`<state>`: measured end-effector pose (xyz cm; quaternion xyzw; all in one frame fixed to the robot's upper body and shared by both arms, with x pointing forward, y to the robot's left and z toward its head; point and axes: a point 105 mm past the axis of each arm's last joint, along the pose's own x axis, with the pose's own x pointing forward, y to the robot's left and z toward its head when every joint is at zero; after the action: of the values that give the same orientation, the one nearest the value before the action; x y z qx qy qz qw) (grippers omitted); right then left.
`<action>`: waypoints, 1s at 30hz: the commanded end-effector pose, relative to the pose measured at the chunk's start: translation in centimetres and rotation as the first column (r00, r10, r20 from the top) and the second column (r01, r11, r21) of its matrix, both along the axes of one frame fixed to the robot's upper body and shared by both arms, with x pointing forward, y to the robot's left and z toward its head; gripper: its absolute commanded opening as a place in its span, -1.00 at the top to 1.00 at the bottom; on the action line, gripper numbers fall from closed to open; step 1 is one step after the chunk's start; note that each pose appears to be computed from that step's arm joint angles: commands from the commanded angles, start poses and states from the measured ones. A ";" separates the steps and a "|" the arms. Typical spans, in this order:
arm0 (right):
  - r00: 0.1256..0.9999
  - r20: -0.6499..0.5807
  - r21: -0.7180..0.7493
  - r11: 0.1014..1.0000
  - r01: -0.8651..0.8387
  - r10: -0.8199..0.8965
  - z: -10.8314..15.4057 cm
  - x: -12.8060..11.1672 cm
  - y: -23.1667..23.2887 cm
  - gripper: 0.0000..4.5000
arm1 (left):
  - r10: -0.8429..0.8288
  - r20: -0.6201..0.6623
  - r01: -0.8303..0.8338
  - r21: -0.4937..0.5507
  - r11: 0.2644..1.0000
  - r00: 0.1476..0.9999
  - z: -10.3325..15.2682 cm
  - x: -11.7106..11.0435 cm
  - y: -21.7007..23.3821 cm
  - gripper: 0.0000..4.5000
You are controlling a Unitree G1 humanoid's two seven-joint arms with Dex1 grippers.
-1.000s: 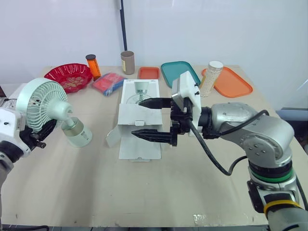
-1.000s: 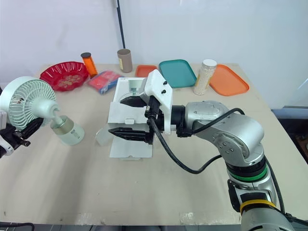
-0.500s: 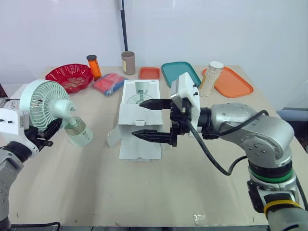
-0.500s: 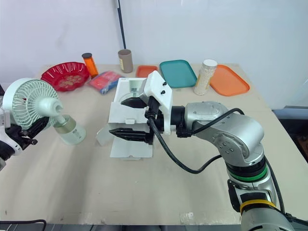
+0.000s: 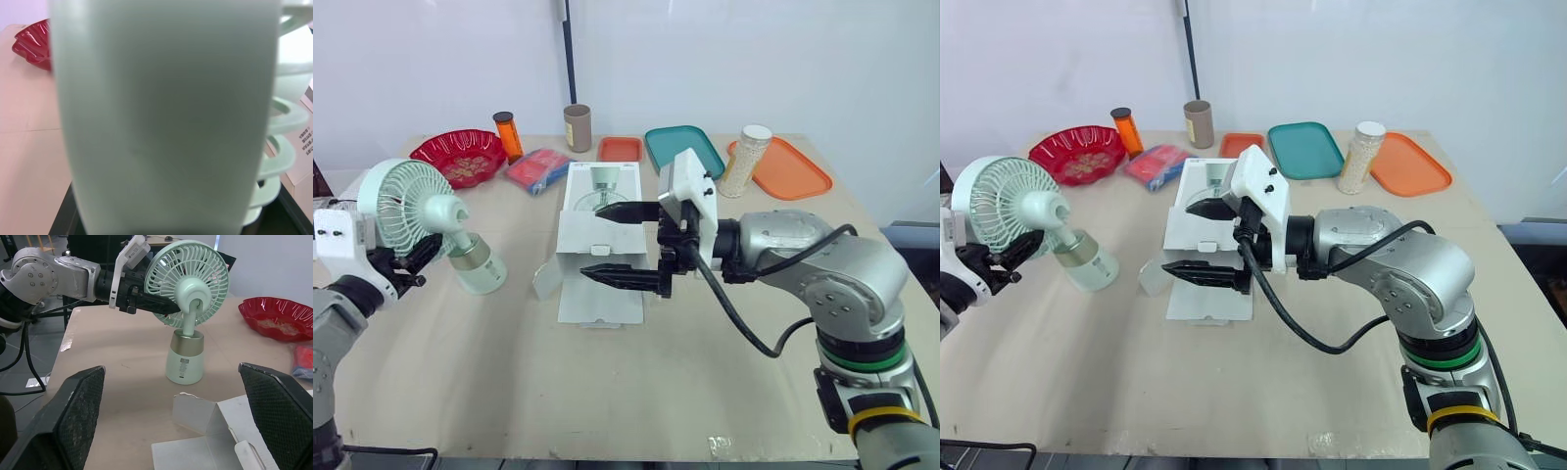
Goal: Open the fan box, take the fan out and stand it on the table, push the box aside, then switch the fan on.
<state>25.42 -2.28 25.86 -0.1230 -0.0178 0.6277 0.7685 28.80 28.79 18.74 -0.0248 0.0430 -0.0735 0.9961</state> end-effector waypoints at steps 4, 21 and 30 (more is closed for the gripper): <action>0.999 0.041 0.013 1.000 -0.012 0.011 0.7 -0.4 0.2 -1.00 | -0.103 -0.025 0.102 -0.027 0.994 0.994 -0.8 0.4 -2.3 -0.31; 0.999 0.049 0.012 1.000 -0.019 0.018 0.7 -0.6 0.2 -1.00 | -0.044 -0.020 0.044 -0.028 0.999 0.999 -1.2 -0.2 -1.3 -0.96; 0.999 0.045 0.006 1.000 -0.023 0.023 0.6 -0.7 0.1 -1.00 | -0.008 -0.021 0.007 -0.021 1.000 1.000 -1.7 -1.4 -0.5 -0.96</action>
<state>25.45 -2.30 25.80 -0.1254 -0.0181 0.6270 0.7686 27.84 28.05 15.36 -0.0527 0.0877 -0.0797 0.9916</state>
